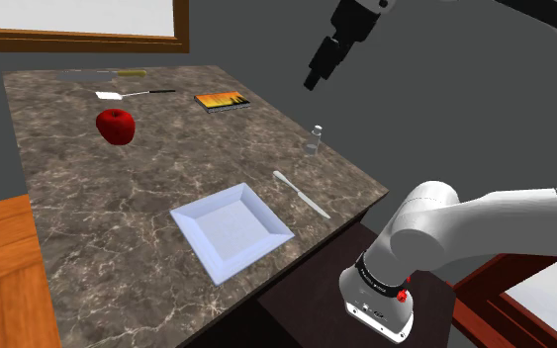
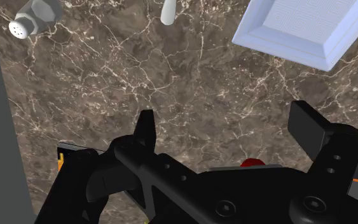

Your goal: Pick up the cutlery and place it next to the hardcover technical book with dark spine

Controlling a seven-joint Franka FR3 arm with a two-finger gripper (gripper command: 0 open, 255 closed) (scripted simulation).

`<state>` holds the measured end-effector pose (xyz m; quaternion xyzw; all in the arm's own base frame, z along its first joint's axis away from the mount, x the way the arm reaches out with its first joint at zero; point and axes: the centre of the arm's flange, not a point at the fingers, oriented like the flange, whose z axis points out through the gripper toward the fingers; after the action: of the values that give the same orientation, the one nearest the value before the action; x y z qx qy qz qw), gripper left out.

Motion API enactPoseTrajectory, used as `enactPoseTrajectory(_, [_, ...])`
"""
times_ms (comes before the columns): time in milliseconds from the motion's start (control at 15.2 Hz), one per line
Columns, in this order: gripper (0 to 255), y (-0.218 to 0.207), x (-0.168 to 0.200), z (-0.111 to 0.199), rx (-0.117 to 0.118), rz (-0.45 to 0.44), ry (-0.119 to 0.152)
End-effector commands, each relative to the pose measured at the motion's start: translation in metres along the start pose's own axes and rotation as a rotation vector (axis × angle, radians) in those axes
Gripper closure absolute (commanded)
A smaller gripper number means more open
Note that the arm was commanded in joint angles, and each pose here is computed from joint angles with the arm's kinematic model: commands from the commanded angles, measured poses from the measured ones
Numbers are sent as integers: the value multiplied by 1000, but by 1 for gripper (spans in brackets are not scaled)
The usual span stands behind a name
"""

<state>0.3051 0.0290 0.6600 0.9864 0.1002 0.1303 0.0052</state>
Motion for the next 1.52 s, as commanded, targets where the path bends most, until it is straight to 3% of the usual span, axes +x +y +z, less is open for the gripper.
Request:
enactPoseTrajectory(0, [0, 0, 0, 0, 0, 0, 0])
enactPoseTrajectory(1452, [0, 19, -89, 265, 7, 297, -254])
